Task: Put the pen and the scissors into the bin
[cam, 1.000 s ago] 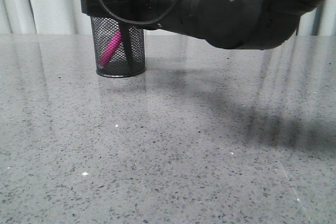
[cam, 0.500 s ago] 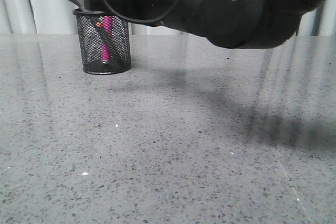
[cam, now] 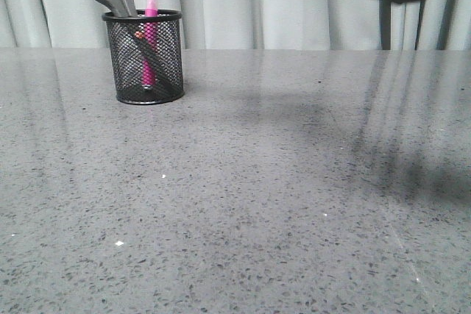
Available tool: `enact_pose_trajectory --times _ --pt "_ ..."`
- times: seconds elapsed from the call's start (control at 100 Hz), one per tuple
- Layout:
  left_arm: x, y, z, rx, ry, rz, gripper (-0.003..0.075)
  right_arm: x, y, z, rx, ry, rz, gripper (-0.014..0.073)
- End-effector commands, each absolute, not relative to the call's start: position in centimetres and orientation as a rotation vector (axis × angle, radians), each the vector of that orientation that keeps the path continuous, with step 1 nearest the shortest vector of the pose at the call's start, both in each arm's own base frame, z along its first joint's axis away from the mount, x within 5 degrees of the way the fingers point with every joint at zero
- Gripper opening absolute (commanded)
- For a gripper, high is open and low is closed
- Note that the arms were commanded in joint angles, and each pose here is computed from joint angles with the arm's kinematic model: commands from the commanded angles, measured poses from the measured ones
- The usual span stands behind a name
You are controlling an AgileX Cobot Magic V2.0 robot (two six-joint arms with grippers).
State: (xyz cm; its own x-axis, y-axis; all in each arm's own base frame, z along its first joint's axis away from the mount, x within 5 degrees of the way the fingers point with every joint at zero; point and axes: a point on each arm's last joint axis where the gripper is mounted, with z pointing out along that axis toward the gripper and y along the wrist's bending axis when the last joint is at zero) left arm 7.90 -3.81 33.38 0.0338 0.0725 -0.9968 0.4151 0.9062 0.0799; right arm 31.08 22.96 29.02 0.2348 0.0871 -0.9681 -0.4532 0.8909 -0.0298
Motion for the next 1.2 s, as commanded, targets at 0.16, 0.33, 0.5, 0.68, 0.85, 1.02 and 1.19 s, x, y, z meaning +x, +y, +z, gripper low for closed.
enact_pose_trajectory --times 0.16,0.33,0.5,0.68,0.85,1.02,1.19 --pt "8.0 -3.5 34.5 0.336 1.488 -0.263 -0.0022 29.2 18.5 36.8 -0.282 1.164 0.327 -0.0070" --pt "8.0 -3.3 34.5 0.344 1.492 -0.232 -0.0022 27.6 15.1 39.7 -0.296 1.243 0.291 -0.0070" --pt "8.1 -3.3 34.4 0.364 1.498 -0.200 -0.0022 25.1 10.6 41.3 -0.240 1.245 0.225 -0.0070" --pt "8.1 -3.2 34.4 0.348 1.494 -0.196 -0.0022 21.0 6.0 39.8 -0.164 1.237 0.125 -0.0070" --pt "7.5 -2.6 34.0 0.266 1.456 -0.164 -0.0022 16.9 3.2 36.3 -0.112 1.234 0.052 -0.0070" --pt "6.2 -2.2 31.6 0.184 1.426 -0.171 -0.0022 12.7 2.1 32.4 -0.111 1.237 0.049 -0.0070" --pt "4.8 -2.2 28.7 0.177 1.395 -0.171 -0.0022 9.6 1.3 28.2 -0.111 1.238 0.049 -0.0070"
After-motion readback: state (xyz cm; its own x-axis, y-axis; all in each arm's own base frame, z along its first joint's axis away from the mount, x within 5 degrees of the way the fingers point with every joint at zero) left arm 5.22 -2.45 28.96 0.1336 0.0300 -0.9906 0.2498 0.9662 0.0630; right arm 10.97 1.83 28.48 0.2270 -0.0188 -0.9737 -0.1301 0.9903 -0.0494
